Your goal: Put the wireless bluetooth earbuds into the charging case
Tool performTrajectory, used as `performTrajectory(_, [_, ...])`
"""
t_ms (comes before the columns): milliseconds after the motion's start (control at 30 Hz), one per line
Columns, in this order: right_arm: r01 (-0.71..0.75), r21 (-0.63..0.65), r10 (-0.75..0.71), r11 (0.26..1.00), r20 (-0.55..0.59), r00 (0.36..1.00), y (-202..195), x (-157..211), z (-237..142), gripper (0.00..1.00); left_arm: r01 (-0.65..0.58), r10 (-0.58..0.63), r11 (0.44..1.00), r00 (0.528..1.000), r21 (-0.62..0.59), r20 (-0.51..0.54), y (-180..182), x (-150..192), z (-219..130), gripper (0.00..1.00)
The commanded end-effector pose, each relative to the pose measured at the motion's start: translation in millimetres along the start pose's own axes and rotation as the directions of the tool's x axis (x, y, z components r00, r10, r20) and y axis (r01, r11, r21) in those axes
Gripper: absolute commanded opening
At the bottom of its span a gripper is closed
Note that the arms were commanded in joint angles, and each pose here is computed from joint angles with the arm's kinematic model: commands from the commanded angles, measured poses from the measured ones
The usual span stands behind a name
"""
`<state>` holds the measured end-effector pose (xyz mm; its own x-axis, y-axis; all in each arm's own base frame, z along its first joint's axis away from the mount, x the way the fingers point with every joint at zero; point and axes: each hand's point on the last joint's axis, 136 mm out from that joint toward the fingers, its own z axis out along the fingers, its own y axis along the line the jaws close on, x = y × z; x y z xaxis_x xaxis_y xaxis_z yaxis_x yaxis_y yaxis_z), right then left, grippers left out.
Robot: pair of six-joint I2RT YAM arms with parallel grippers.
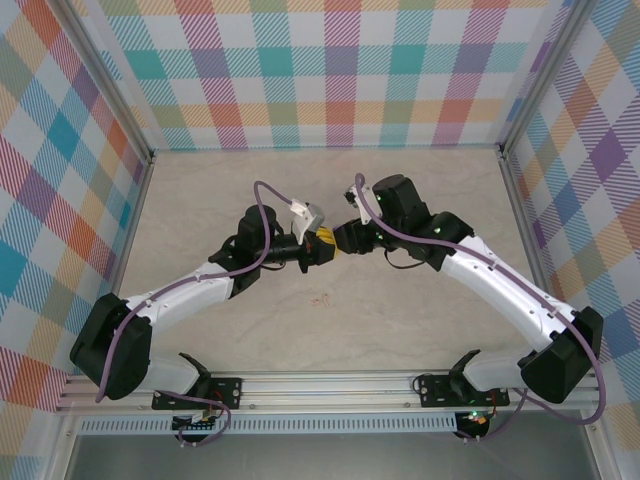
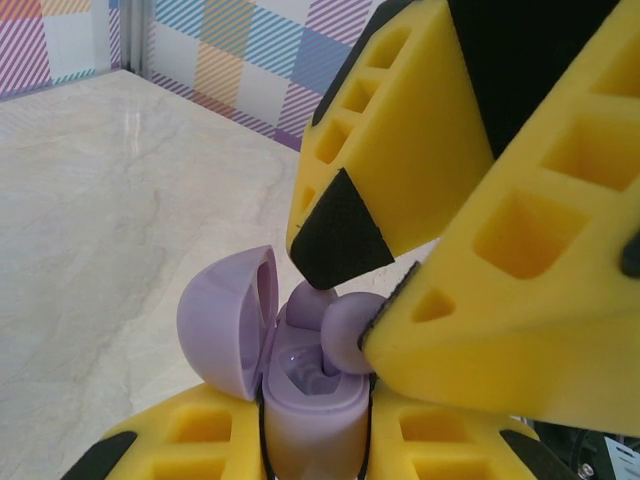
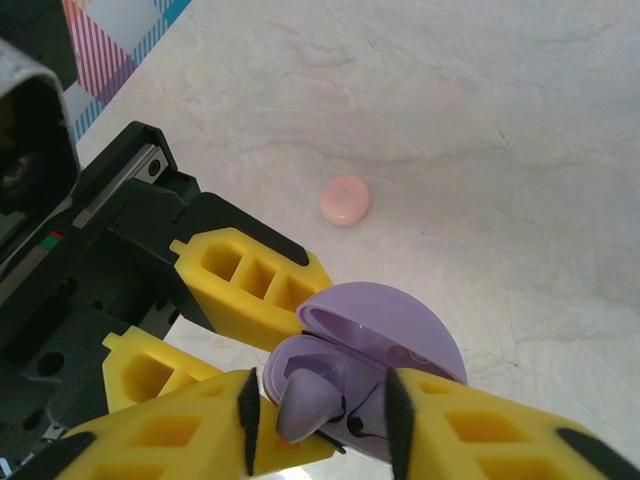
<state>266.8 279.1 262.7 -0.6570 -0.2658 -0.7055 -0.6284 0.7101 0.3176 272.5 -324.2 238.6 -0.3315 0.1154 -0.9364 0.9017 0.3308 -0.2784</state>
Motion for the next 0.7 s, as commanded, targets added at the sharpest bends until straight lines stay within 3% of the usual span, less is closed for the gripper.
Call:
performTrajectory(0, [0.014,-0.012,-0.013,1.000,0.056,0.998,9,-14,-17,0.44,-0.052,0.051,0.999,0.998,0.007,0.044,-9,-18,-4,0.05])
performTrajectory(200, [0.000,0.016,-0.001,1.000,0.081,0.997,5,-18,-23,0.48,-0.050,0.051,0.999,0.998,-0.009,0.045,-7,-19,-5,0.05])
performTrajectory(467, [-0.021,0.076,0.015,0.997,0.078,0.997,-6,-15,-23,0.37,-0.040,0.042,0.998,0.998,-0.048,0.039,0,-17,-5,0.05])
performTrajectory(667, [-0.026,0.066,0.023,0.997,0.039,0.999,-6,-10,-15,0.31,-0.051,0.052,0.999,0.997,-0.012,0.051,-7,-21,-5,0.05])
